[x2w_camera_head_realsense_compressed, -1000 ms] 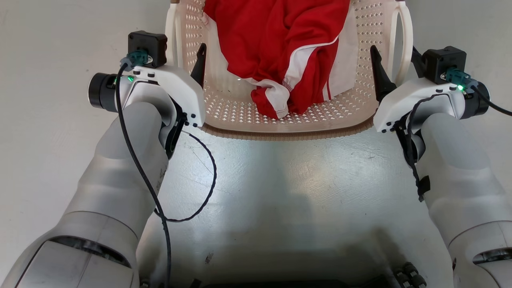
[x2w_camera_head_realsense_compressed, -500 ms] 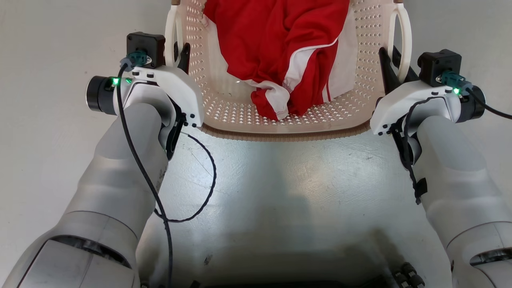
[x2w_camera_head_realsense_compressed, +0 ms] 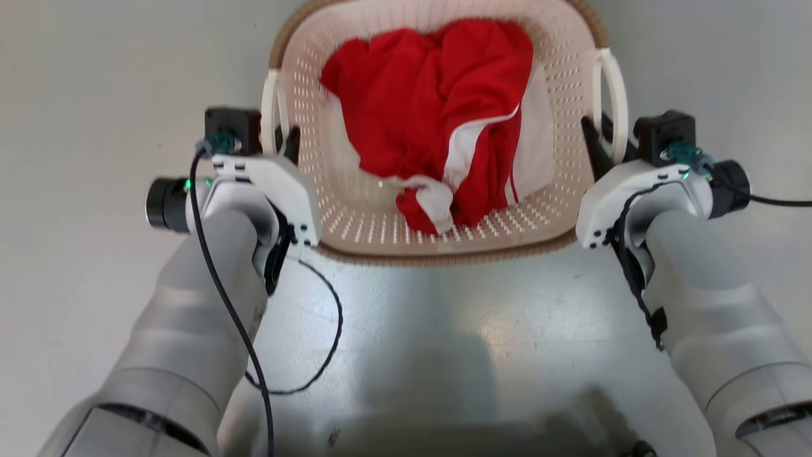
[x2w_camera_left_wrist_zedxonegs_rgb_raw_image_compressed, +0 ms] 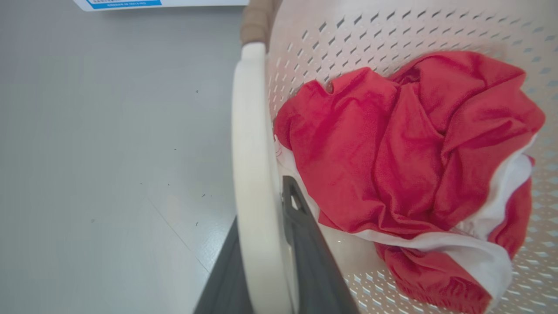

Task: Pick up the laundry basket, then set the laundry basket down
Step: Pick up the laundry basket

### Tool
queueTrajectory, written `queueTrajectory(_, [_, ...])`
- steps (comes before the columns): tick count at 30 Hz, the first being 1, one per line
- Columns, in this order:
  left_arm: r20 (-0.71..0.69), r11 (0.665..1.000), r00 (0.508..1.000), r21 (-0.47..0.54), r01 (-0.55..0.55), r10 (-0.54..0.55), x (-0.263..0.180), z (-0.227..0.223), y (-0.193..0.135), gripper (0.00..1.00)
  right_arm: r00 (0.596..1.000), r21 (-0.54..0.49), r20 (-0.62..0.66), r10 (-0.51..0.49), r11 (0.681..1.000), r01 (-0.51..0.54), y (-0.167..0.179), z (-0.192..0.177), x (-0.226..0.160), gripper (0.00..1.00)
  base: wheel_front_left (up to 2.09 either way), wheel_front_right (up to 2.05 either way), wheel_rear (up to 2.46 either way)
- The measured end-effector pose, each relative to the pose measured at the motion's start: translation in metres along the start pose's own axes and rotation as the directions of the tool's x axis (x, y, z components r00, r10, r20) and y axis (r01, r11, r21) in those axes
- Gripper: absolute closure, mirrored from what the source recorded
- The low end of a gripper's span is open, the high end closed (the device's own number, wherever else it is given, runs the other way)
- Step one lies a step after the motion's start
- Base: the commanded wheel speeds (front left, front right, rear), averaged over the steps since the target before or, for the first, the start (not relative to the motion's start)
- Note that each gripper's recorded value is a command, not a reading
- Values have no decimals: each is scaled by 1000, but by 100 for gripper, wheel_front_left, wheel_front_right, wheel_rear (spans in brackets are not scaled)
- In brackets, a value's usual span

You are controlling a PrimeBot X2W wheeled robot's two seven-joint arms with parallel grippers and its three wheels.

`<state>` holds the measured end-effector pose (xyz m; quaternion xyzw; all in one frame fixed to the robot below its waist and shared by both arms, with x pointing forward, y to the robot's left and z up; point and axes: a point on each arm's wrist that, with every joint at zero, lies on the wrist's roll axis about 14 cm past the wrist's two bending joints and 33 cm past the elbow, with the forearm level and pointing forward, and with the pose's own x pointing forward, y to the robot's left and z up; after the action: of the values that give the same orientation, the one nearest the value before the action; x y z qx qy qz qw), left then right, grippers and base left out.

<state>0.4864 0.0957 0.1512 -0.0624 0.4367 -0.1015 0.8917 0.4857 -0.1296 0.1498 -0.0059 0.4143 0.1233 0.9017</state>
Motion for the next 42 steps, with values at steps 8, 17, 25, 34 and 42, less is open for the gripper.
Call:
queueTrajectory(8, [-40, 999, 999, -33, -17, 15, -44, -13, -6, 100, 999, 10, -24, 30, 1000, -30, 17, -2, -42, 100, 0, 0, 0])
queueTrajectory(17, [-87, 998, 996, -48, -28, 24, -113, -36, -22, 100, 995, 31, -77, 62, 998, -60, 42, -9, -117, 100, 0, 0, 0])
queueTrajectory(25, [-92, 999, 996, -33, -17, 14, -159, -50, -39, 100, 995, 15, -83, 63, 998, -62, 52, -15, -172, 100, 0, 0, 0])
queueTrajectory(34, [-69, 999, 998, 42, 17, -14, -199, -61, -58, 100, 997, 7, -67, 49, 999, -48, 60, -33, -219, 100, 0, 0, 0])
queueTrajectory(42, [-45, 996, 999, 90, 10, -5, -223, -72, -62, 100, 996, 0, -67, 58, 998, -58, 71, -47, -237, 100, 0, 0, 0])
